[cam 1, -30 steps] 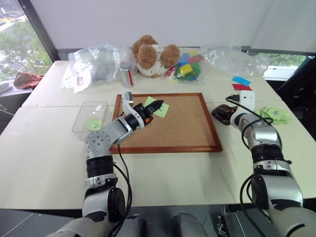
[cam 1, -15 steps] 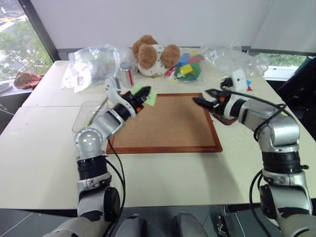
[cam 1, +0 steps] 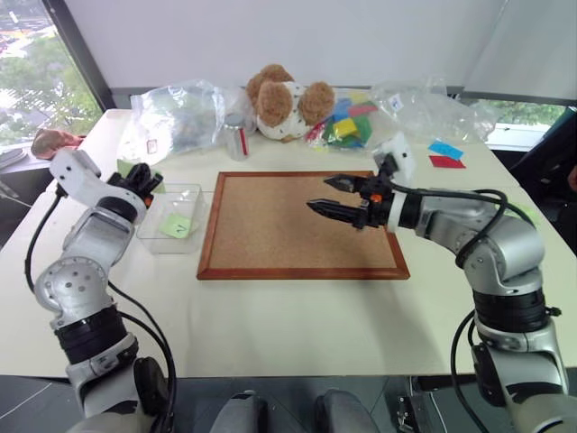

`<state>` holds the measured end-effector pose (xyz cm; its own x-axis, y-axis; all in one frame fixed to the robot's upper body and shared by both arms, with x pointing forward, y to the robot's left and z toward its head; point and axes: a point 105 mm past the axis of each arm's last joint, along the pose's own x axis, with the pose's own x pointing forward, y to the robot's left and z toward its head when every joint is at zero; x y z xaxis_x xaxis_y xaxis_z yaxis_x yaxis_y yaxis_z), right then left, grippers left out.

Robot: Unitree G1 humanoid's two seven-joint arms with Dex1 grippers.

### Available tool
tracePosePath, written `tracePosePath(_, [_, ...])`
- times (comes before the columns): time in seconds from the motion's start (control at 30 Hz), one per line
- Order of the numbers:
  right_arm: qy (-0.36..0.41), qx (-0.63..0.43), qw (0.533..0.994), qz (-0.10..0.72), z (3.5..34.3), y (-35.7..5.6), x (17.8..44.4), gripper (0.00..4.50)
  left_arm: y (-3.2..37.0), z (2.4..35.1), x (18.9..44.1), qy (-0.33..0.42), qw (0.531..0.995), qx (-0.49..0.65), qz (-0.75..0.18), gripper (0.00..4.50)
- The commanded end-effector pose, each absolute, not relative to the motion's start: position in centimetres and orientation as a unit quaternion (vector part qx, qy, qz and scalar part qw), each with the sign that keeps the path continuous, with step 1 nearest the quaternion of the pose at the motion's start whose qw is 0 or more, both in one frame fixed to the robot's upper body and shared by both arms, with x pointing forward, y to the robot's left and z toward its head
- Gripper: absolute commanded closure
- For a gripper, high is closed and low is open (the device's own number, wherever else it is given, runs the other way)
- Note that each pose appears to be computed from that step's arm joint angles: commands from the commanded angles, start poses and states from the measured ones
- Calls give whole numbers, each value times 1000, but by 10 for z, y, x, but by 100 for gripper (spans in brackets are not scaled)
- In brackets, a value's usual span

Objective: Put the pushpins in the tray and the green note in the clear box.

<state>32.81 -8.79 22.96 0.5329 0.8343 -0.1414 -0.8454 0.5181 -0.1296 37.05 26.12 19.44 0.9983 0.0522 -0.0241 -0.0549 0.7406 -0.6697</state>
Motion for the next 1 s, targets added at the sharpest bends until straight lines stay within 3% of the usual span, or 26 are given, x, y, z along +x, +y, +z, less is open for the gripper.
tracePosePath(0.03, [-2, -100, 868, 487, 243, -83, 326, 121, 256, 188, 379, 14, 929, -370, 17, 450])
tracePosePath(0.07, [-2, -100, 868, 486, 243, -83, 325, 121, 255, 183, 381, 22, 926, -377, 19, 450])
tracePosePath(0.17, [-1, -101, 870, 483, 241, -84, 324, 114, 254, 173, 383, 44, 922, -384, 23, 361])
tracePosePath(0.4, [1, -101, 876, 472, 238, -89, 322, 114, 254, 192, 378, 39, 931, -363, -4, 29])
tracePosePath(0.43, [2, -102, 877, 470, 238, -90, 323, 114, 254, 196, 376, 38, 932, -360, -5, 9])
tracePosePath(0.77, [12, -109, 881, 461, 233, -99, 322, 114, 244, 243, 357, 18, 956, -284, -72, 9])
tracePosePath(1.0, [29, -114, 887, 447, 233, -129, 315, 114, 185, 263, 324, 26, 943, -171, -283, 9])
